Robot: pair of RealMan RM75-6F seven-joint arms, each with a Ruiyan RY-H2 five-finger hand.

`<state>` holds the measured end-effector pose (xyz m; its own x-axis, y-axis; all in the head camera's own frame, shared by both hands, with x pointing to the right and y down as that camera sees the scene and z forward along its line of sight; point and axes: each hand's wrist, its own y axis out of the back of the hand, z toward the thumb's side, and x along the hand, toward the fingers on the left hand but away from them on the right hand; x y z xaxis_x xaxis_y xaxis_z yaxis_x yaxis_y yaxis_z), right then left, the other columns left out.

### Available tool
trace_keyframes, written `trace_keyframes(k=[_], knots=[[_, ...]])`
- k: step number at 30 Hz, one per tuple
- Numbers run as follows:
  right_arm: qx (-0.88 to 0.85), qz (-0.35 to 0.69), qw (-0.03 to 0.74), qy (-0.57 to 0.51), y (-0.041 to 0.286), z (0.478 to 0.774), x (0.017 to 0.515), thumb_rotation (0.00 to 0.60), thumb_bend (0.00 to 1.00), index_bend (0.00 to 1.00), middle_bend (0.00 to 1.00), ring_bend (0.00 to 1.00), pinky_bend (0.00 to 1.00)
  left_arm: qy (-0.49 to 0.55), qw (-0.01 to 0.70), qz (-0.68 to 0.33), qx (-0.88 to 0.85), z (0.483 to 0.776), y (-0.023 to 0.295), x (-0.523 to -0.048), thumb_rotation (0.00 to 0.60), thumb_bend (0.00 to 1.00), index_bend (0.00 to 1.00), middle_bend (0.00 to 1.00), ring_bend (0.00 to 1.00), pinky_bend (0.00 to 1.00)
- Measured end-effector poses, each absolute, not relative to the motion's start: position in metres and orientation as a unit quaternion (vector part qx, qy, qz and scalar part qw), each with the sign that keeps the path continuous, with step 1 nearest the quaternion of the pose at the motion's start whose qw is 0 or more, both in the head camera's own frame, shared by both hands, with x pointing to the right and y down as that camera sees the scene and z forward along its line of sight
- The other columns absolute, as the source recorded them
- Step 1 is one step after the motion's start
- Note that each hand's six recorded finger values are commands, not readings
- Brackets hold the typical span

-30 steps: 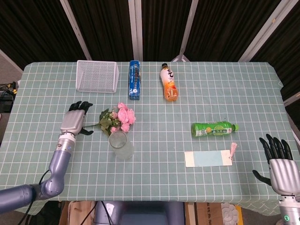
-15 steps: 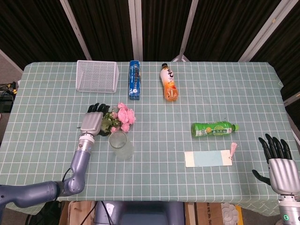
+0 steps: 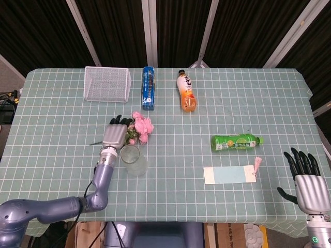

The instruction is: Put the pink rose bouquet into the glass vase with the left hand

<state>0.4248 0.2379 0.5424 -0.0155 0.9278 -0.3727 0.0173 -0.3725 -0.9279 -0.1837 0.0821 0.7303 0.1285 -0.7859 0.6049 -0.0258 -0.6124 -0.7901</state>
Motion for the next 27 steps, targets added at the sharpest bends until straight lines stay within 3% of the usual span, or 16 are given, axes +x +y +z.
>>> trace_keyframes(k=[13,21,27], knots=[[-0.587,0.585,0.384,-0.407,0.238,0.541,0.426,0.6,0.15,0.1,0.04,0.0,0.0,0.286,0.35,-0.593,-0.666,0.743,0.087,-0.172,0.6,0.54,0.37,0.42,0.31,0.45],[-0.589,0.583,0.384,-0.407,0.239,0.539,0.426,0.6,0.15,0.12,0.04,0.0,0.0,0.321,0.364,-0.572,-0.661,0.734,0.077,-0.179,0.6,0.54,0.38,0.43,0.32,0.46],[-0.593,0.58,0.382,-0.407,0.24,0.539,0.423,0.6,0.15,0.12,0.04,0.0,0.0,0.369,0.378,-0.539,-0.656,0.705,0.058,-0.199,0.6,0.54,0.38,0.43,0.32,0.46]])
